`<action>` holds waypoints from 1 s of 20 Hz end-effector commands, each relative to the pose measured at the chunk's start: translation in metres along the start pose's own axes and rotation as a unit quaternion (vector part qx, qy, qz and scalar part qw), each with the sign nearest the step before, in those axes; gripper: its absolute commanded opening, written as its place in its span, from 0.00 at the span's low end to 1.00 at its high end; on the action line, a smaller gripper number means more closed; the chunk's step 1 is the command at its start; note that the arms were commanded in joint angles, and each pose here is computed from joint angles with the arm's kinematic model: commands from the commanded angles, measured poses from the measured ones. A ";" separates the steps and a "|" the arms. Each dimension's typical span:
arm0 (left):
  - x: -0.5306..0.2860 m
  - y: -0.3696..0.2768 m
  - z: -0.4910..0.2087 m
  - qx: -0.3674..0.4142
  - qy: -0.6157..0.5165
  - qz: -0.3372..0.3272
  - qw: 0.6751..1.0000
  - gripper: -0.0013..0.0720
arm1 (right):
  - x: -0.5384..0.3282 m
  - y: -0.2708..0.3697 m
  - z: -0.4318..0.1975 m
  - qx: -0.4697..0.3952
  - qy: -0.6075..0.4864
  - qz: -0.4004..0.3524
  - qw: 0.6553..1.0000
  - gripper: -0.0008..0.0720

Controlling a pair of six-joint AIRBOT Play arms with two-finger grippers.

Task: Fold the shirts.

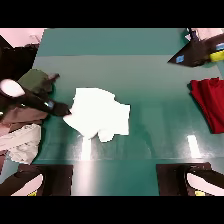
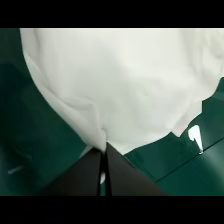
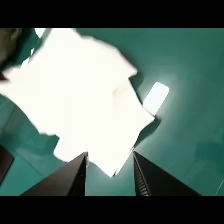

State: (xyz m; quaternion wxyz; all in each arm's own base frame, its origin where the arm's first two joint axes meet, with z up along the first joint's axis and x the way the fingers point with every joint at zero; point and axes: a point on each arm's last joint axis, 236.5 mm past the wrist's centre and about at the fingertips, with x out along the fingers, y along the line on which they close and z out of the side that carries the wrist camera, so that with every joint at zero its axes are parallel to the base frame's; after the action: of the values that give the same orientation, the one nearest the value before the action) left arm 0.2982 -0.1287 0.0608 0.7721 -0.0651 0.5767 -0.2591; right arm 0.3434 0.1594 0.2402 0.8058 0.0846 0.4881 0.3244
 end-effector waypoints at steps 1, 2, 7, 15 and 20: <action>-0.083 -0.011 0.034 0.074 -0.066 0.070 0.993 0.05 | 0.060 -0.009 -0.019 -0.001 0.101 0.031 0.994 0.49; -0.098 -0.017 0.043 0.085 -0.090 0.074 0.990 0.05 | 0.082 -0.012 -0.022 -0.004 0.123 0.040 0.992 0.49; -0.111 -0.024 0.047 0.093 -0.098 0.076 0.988 0.05 | 0.192 -0.040 -0.054 0.020 0.236 0.070 0.969 0.78; -0.111 -0.024 0.047 0.080 -0.099 0.075 0.989 0.05 | 0.302 -0.064 -0.087 0.045 0.274 0.068 0.958 0.77; -0.111 -0.024 0.047 0.080 -0.099 0.075 0.989 0.05 | 0.317 -0.049 -0.117 0.029 0.325 0.082 0.942 0.77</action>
State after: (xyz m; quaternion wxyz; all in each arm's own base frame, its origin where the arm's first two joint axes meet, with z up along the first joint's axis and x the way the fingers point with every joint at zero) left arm 0.3114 -0.1056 0.1803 0.8450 0.0159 0.4781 -0.2391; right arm 0.3785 0.2834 -0.0614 0.5913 0.0517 0.7125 0.3743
